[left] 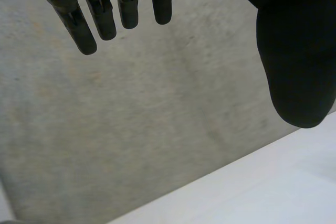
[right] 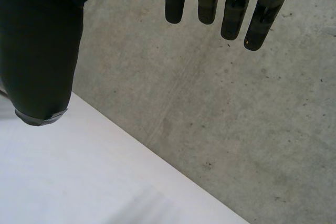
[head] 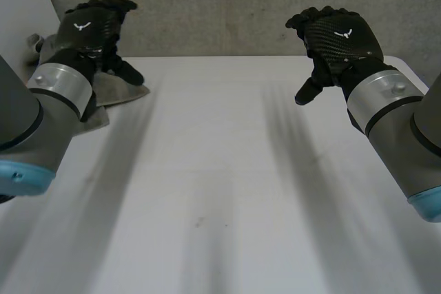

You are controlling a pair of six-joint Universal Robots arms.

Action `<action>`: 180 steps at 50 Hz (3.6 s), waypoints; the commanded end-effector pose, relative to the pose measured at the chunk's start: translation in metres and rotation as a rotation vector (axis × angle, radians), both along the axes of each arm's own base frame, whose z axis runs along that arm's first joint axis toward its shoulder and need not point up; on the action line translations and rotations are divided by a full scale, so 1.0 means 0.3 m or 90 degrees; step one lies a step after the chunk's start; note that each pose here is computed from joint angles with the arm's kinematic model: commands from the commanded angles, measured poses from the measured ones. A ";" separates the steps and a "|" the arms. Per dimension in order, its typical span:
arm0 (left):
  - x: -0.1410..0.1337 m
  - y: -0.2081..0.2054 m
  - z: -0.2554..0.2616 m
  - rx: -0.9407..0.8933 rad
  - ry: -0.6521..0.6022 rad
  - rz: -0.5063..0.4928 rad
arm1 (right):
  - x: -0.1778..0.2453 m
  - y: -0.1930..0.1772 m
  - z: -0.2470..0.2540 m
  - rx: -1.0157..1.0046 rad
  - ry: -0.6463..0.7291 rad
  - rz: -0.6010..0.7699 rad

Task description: Fold the laundry.

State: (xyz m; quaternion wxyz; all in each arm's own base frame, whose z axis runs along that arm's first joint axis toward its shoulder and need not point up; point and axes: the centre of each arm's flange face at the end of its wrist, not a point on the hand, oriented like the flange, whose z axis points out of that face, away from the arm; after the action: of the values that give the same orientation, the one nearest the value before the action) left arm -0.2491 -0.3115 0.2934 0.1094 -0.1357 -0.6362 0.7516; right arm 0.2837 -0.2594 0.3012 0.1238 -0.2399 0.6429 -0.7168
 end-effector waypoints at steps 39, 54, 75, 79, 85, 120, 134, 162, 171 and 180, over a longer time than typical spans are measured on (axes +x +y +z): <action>0.376 -0.620 -0.352 -0.322 -0.351 0.157 | 0.001 -0.037 -0.110 0.029 0.067 -0.009; -0.151 0.069 -0.085 -0.117 0.010 -0.232 | -0.009 -0.031 -0.062 0.009 0.057 -0.015; -0.097 0.077 -0.182 0.185 0.075 -0.236 | -0.022 -0.022 -0.061 0.021 0.102 0.009; -0.035 0.027 -0.192 0.183 0.061 -0.171 | -0.014 0.001 -0.111 0.058 0.187 0.044; 0.045 0.036 -0.268 0.233 -0.023 -0.060 | -0.004 0.025 -0.176 0.098 0.281 0.091; 0.142 0.048 -0.547 0.403 -0.214 0.033 | 0.228 -0.013 -0.460 0.128 0.342 0.211; 0.120 0.033 -0.510 0.372 -0.211 0.027 | 0.206 -0.047 -0.470 0.179 0.318 0.138; 0.021 -0.051 -0.031 0.012 -0.106 0.020 | 0.196 -0.085 -0.369 0.232 0.204 0.157; -0.014 -0.121 0.289 -0.230 -0.018 0.046 | 0.202 -0.189 0.048 -0.106 0.038 0.032; -0.032 -0.100 0.407 -0.343 0.032 0.065 | 0.143 -0.054 0.089 -0.155 0.106 0.032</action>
State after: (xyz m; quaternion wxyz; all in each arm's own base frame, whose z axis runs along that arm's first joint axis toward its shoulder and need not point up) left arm -0.2539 -0.3469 0.4029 0.0428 -0.1189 -0.4494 0.8844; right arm 0.3378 -0.3062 0.3369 0.0921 -0.2756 0.5439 -0.7872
